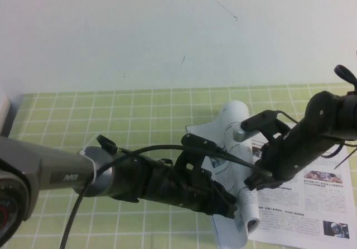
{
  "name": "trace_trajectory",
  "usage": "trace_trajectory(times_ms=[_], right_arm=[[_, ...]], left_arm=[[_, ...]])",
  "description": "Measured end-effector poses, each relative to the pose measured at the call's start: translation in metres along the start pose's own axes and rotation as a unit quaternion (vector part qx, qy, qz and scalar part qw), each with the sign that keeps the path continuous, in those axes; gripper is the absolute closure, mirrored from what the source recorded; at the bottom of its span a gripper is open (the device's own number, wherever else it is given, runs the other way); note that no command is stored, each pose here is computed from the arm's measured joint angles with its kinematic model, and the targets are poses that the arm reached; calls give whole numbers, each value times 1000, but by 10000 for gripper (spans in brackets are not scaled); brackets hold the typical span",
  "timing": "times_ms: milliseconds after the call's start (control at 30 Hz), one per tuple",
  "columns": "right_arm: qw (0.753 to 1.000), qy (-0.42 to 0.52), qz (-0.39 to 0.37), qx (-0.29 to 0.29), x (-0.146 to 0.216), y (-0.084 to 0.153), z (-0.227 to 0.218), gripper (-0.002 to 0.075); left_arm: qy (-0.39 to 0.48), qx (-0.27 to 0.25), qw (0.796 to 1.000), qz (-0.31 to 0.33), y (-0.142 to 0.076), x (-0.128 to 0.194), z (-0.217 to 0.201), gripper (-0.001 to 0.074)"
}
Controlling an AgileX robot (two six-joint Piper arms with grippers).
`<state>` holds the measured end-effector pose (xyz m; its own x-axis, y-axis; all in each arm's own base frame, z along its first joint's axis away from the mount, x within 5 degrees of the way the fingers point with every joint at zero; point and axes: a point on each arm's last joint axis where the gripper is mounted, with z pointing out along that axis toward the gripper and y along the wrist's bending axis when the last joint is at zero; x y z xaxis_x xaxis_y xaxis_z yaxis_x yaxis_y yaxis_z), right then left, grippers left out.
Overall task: Close book
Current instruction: 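Close the open booklet and leave it lying on the table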
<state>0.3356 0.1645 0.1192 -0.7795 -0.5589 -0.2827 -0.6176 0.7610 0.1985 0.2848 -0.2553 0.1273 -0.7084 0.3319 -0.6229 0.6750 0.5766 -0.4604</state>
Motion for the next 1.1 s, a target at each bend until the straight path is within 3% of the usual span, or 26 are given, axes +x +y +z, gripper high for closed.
trace_trajectory(times_ms=[200,533,767,933,1100], right_arm=[[1000,-1,-15,24,4,0,-19,729],[991,-46,-17,126,11,8,-117,729],[979,21,36,202,37,-38,-96,729],[979,55,97,170,57,-76,-65,729],[983,72,114,127,66,-92,-49,729]], left_arm=[[-8,13,1000,17,-5,-10,3,738],[-30,26,999,30,-10,-26,2,738],[-48,30,998,40,-15,-39,2,738],[-49,21,998,41,-14,-40,2,738],[-51,-4,998,39,-9,-41,2,738]])
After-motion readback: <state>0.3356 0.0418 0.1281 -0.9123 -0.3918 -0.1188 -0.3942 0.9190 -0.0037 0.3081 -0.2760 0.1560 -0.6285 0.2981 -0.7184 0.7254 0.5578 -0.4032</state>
